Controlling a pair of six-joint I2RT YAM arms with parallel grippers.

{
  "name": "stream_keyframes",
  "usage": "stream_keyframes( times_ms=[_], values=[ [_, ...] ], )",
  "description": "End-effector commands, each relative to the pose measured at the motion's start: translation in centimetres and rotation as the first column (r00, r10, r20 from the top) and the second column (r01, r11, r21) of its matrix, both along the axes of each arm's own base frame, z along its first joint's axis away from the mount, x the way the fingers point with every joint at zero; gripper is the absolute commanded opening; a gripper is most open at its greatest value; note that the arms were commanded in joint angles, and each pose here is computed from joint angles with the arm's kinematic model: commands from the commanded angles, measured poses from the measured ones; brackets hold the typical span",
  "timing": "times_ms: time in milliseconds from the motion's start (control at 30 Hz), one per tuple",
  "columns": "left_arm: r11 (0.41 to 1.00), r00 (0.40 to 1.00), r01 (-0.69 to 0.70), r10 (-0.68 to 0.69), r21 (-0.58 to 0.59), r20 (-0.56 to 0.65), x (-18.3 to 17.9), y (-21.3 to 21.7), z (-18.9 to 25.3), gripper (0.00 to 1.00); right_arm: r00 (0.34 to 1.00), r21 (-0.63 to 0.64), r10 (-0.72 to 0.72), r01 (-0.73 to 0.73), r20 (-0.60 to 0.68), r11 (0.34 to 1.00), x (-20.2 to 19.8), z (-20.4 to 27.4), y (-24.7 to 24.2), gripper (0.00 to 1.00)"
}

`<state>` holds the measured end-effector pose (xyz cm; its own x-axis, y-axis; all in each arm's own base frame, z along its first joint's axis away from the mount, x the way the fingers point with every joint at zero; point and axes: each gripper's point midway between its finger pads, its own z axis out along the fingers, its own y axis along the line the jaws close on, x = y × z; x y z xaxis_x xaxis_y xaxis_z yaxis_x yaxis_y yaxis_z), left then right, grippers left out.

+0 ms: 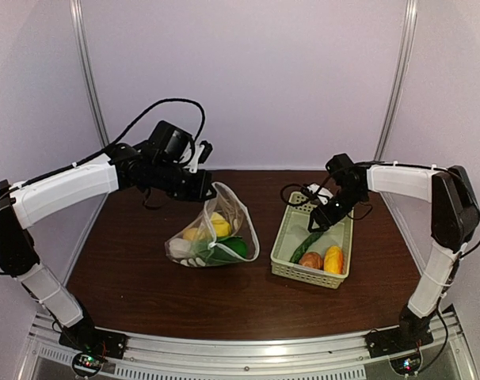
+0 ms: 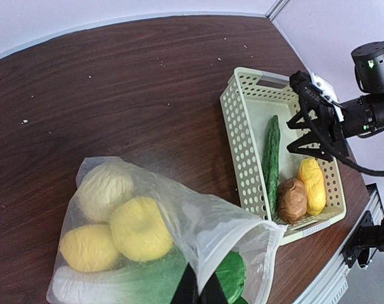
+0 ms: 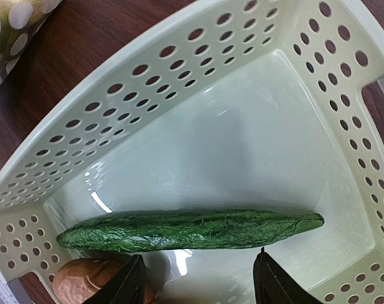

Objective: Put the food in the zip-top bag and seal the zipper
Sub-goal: Pick up the fake vegetable from the bin.

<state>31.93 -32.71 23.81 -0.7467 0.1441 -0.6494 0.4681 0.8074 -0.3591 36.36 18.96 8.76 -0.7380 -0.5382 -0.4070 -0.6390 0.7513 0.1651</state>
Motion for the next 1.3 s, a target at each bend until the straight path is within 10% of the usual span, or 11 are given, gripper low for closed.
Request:
stream_keyframes(
  times_ms=[0, 1267],
  values=[
    [0.999, 1.000, -0.011, 0.011, -0.037, 0.023, 0.3, 0.0, 1.2, 0.00, 0.984, 0.001, -0.177, 0.177, -0.011, 0.984, 1.2, -1.6, -0.8, 0.60],
    [0.997, 0.999, -0.050, 0.049, -0.051, -0.009, 0.0, 0.5, 0.9, 0.00, 0.754, 0.132, -0.573, 0.635, -0.322, 0.761, 3.0, -5.8, 1.4, 0.48]
  ],
)
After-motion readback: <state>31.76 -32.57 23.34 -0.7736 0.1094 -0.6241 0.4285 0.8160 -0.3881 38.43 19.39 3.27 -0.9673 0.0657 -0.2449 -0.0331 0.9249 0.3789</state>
